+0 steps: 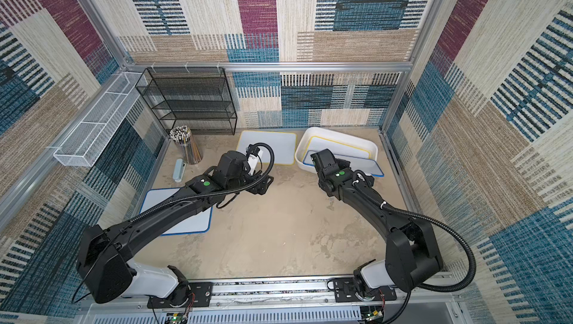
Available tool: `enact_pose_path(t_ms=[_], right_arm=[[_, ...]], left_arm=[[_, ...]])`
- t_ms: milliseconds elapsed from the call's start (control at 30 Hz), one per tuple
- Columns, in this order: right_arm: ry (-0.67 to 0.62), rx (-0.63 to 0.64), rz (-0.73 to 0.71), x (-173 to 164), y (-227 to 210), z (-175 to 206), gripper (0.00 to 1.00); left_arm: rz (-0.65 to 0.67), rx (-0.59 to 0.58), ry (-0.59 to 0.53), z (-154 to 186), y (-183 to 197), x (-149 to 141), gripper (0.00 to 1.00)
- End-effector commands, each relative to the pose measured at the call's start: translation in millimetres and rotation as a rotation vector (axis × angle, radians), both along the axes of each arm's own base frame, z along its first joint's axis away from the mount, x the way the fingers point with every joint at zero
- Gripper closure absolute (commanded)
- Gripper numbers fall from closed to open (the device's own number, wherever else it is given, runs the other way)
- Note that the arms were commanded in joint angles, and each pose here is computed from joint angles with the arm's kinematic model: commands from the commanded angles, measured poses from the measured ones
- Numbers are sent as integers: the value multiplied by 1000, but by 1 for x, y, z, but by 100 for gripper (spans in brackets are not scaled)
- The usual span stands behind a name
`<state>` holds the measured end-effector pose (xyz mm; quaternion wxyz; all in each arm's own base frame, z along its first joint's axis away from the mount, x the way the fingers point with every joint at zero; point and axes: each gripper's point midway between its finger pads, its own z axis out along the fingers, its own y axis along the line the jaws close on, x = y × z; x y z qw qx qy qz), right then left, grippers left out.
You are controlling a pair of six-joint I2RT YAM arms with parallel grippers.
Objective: Put the whiteboard into the storage box
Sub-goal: Place the whiteboard in the storage box.
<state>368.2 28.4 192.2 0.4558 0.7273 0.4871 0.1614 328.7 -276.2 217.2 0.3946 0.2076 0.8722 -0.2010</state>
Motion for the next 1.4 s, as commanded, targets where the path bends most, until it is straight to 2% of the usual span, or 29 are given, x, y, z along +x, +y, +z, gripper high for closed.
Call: enact_pose_path(t_ms=[0,667,1067,1167,1367], right_arm=[[-192,186,-151,15,-2,7,91],[-165,265,-177,76,10,-22,88],[-123,264,-195,86,10,-40,82],[-109,278,-179,87,13,-48,78],[-100,244,-107,93,16,-49,55]], left_arm=[[-13,-44,7,2,-8,1,15],[-32,-77,80,-12,-21,1,15],[-32,-106,91,-8,-23,-1,15],[-29,-104,91,-8,-23,-1,15],[-25,-103,93,-9,-22,0,15]])
